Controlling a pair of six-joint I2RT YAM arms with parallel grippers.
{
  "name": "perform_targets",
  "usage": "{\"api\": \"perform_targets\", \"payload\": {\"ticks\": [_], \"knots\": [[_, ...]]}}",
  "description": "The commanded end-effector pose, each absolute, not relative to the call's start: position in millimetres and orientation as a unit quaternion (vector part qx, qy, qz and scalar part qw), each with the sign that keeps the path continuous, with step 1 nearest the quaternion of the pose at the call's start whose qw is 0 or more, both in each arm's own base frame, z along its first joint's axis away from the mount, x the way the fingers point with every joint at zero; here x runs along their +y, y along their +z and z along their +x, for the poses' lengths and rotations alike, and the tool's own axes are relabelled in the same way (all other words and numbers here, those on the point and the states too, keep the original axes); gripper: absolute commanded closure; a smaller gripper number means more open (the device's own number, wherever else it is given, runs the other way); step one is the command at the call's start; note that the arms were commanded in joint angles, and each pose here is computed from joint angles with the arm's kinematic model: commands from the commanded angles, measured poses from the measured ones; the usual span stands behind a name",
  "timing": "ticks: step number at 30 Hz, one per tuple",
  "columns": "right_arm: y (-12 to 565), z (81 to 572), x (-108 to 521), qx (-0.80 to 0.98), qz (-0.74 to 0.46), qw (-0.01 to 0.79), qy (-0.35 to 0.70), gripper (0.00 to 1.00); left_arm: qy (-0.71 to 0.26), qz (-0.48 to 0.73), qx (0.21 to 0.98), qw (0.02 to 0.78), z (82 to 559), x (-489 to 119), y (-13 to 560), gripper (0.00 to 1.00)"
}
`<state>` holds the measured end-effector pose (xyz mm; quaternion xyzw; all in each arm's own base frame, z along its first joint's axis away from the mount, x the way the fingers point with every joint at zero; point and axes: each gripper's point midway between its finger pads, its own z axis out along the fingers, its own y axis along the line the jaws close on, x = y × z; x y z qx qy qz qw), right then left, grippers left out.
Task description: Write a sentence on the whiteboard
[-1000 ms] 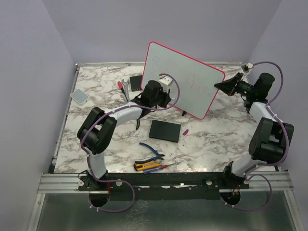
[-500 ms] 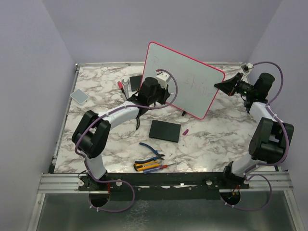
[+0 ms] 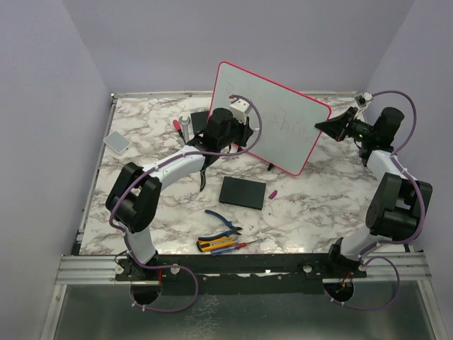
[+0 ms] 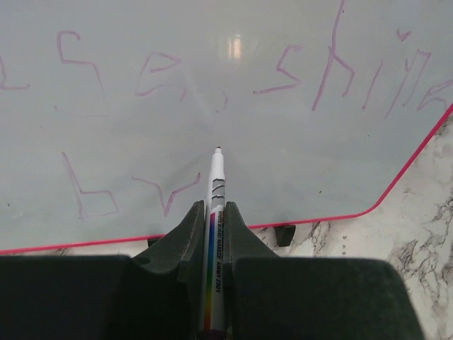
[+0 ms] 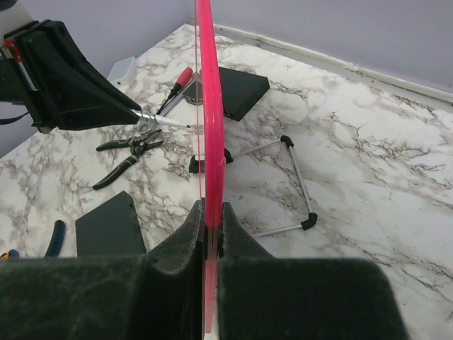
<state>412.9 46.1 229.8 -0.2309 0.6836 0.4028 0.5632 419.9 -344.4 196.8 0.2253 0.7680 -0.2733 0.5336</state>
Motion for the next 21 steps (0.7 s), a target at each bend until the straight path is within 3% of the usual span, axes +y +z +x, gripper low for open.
{"api": "perform_targets", "payload": {"ticks": [1, 21], "knots": [[210, 411, 54, 0.695, -0.231, 0.543, 0.411, 1.0, -0.286, 0.228, 0.761, 0.536, 424, -356, 200, 1.0], [209, 411, 55, 0.696, -0.23, 0.542, 0.412, 0.99, -0.277, 0.234, 0.769, 0.527, 429, -360, 182, 1.0]]}}
